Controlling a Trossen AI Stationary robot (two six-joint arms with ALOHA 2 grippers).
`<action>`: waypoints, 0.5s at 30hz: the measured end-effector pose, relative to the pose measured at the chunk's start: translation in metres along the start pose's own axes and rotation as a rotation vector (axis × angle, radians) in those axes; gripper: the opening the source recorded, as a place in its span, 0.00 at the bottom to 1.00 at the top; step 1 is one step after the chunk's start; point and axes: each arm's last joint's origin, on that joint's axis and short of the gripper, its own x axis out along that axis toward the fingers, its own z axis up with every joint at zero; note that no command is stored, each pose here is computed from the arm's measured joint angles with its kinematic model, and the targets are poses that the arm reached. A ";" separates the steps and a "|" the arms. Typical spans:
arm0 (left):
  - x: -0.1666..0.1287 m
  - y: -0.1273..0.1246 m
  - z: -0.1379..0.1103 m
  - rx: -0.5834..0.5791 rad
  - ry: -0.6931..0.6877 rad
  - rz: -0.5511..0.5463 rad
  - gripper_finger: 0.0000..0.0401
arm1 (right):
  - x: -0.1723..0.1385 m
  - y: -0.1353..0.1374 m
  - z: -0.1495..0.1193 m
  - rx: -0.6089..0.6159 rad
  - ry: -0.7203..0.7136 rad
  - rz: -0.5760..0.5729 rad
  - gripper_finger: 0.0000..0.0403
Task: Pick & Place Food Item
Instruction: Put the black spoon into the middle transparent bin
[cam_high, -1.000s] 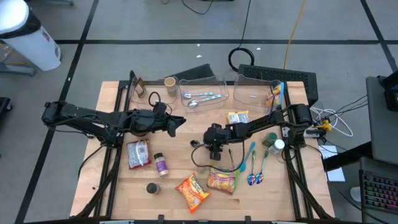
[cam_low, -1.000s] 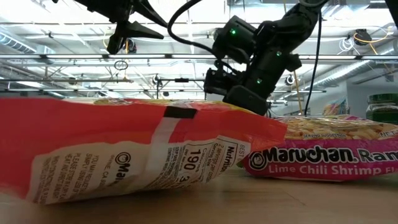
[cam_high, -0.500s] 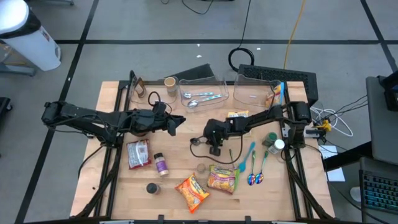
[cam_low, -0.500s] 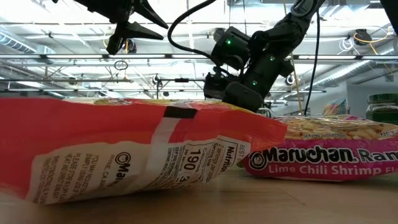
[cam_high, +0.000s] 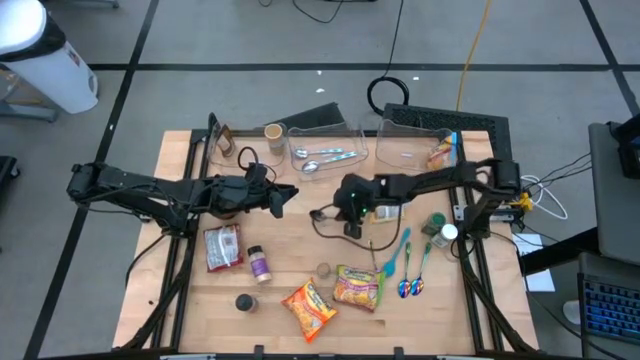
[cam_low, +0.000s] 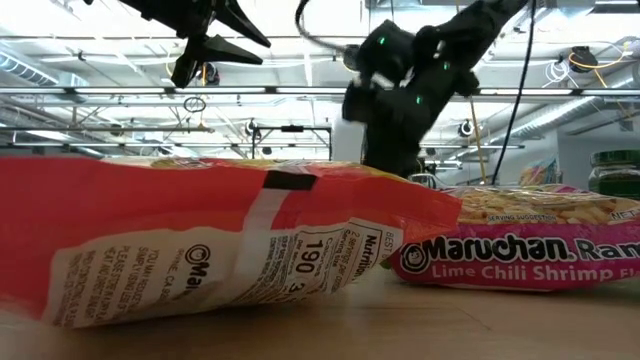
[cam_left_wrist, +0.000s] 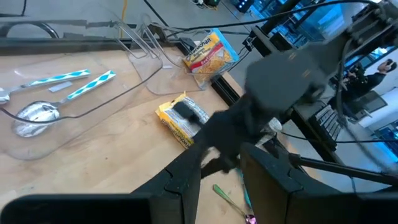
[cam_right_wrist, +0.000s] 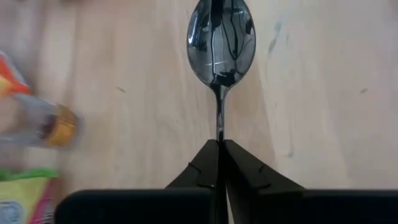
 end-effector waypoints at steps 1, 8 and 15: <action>0.000 0.000 0.000 0.003 -0.003 0.003 0.30 | -0.007 -0.001 0.003 0.002 -0.023 0.008 0.00; 0.001 0.002 0.002 0.031 -0.021 0.018 0.30 | -0.077 -0.009 0.024 -0.014 -0.198 -0.036 0.00; 0.004 0.006 0.010 0.022 -0.059 0.032 0.30 | -0.149 -0.031 0.041 0.017 -0.266 -0.149 0.00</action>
